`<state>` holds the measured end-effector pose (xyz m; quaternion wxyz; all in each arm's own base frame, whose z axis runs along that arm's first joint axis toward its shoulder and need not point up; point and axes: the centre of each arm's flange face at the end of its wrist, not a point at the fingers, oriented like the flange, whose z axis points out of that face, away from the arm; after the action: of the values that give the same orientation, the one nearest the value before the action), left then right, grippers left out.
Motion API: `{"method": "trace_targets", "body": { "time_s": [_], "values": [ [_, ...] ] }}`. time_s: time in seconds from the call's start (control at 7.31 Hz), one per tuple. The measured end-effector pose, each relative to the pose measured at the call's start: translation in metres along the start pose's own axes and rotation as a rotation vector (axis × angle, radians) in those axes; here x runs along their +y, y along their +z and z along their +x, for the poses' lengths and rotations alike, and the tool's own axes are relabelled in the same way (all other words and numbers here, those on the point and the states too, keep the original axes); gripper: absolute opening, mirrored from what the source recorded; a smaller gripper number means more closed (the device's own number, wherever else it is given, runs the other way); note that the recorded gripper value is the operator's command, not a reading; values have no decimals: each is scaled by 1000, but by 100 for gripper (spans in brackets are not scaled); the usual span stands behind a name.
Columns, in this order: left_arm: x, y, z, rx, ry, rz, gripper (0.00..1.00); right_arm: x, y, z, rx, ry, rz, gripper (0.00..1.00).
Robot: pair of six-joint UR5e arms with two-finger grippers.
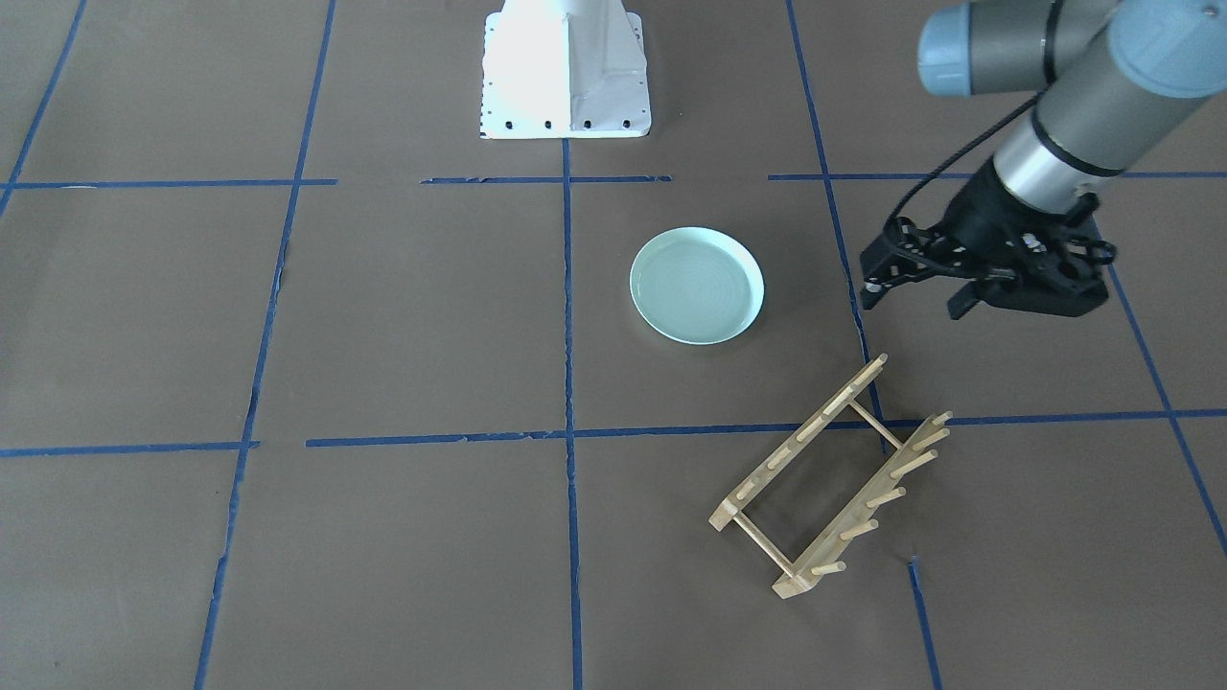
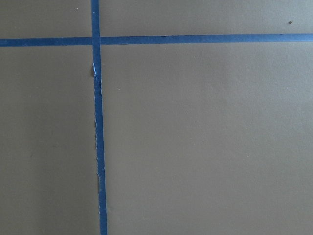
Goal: Place plate on rack
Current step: 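Move the left gripper past the rack down to the green plate's rim, then close the left gripper on the green plate's rim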
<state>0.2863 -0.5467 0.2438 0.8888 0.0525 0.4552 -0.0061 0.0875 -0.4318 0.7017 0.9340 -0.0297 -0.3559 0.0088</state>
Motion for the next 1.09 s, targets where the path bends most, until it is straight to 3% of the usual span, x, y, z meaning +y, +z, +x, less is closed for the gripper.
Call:
{"method": "trace_targets", "body": {
  "time_s": [0.14,0.55,0.82,1.09],
  "values": [
    [16,26,50,-14,-69,-34,100,0,0,0,0,0,0,100],
    [62,130,198,-206,-258,-131,100,0,0,0,0,0,1,100],
    [89,186,228,-305,-273,-149,99,0,0,0,0,0,1,100],
    [107,208,234,-338,-260,-157,85,0,0,0,0,-1,0,100]
  ]
}}
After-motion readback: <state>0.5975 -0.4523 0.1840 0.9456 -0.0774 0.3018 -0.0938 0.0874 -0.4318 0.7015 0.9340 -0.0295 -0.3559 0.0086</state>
